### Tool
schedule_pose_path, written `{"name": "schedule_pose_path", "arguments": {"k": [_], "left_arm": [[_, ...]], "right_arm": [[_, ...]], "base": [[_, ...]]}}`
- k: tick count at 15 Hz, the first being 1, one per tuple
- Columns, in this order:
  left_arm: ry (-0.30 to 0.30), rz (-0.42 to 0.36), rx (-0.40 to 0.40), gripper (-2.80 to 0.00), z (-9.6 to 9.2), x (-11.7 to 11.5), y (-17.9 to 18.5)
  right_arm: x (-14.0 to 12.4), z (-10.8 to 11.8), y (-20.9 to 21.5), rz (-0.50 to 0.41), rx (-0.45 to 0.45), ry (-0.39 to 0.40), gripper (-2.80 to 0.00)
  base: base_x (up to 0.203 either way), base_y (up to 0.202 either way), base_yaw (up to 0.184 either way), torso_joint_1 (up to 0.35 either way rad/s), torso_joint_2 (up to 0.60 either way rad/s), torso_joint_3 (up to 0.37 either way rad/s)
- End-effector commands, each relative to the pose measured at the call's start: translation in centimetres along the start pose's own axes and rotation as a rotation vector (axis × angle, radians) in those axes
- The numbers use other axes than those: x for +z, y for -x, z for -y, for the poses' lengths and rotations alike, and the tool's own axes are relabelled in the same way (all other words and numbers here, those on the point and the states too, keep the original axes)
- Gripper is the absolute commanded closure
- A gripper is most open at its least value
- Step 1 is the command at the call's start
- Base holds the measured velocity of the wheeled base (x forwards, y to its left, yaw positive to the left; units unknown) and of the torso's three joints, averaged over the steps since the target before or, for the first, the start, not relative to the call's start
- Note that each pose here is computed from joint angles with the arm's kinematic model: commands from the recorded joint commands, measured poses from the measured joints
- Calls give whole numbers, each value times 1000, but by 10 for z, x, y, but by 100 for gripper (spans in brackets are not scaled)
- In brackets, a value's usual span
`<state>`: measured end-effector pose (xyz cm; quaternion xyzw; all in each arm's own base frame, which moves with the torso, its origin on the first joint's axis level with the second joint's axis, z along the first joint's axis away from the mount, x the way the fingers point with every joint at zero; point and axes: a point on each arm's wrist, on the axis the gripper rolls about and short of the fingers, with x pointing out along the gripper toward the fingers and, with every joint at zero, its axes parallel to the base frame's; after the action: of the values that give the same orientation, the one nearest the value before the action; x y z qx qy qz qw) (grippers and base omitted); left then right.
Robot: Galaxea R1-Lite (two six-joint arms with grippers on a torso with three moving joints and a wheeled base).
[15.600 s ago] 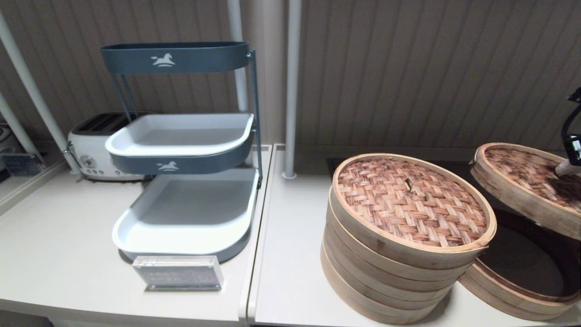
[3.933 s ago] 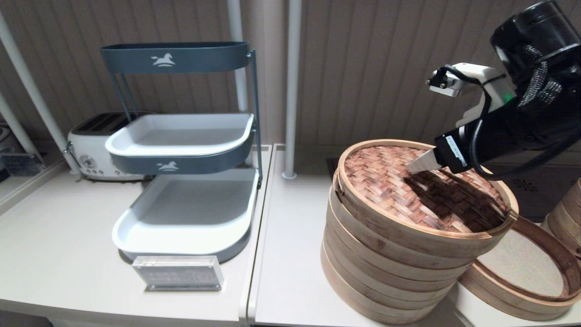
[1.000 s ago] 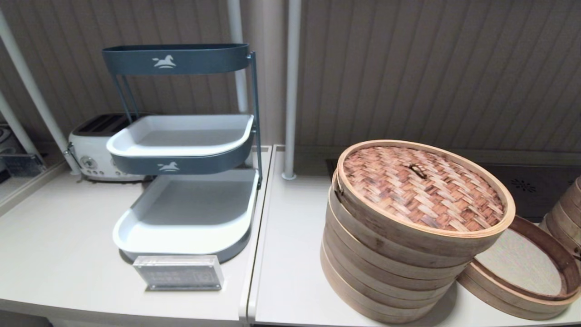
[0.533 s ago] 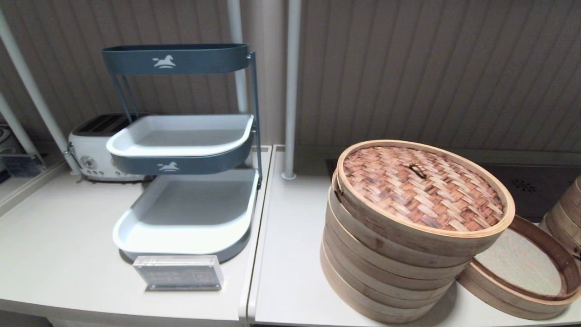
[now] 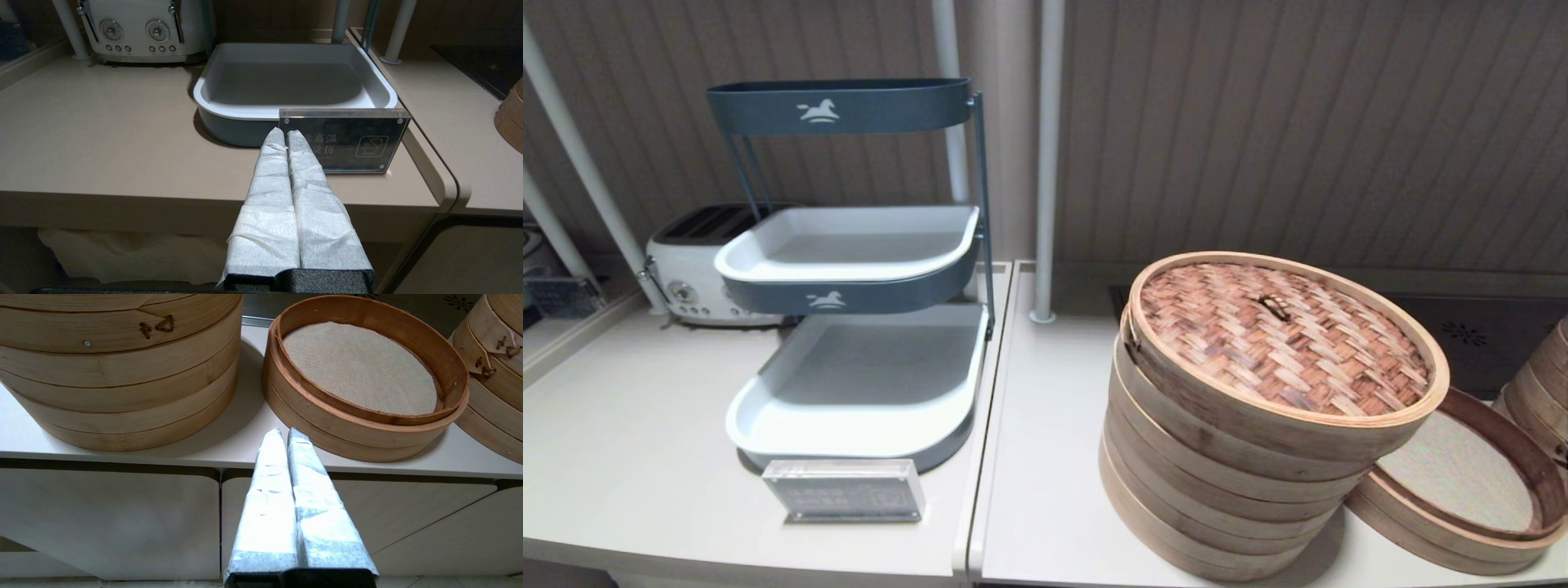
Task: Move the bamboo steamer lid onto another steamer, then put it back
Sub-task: Pick up the steamer
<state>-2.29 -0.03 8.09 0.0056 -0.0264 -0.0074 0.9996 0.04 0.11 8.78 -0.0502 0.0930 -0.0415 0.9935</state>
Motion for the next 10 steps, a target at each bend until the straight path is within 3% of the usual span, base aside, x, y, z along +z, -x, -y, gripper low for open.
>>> {"name": "schedule_pose_path", "arguments": {"k": [1,5,7,10], "left_arm": [[1,-27,0,0,0,-8,-2],[1,-27,0,0,0,-8,-2],[1,-27,0,0,0,-8,-2],[1,-27,0,0,0,-8,-2]], "right_arm": [[-7,-1,-1,-32,10,-2,0],[-14,-1,-1,-93,16,2,0],[-13,-1,-1,-82,22,8,0],[-14,-1,2,-24,150,28,0]], "base": [[0,0,0,0,0,0],[0,0,0,0,0,0],[0,0,0,0,0,0],[0,0,0,0,0,0]]}}
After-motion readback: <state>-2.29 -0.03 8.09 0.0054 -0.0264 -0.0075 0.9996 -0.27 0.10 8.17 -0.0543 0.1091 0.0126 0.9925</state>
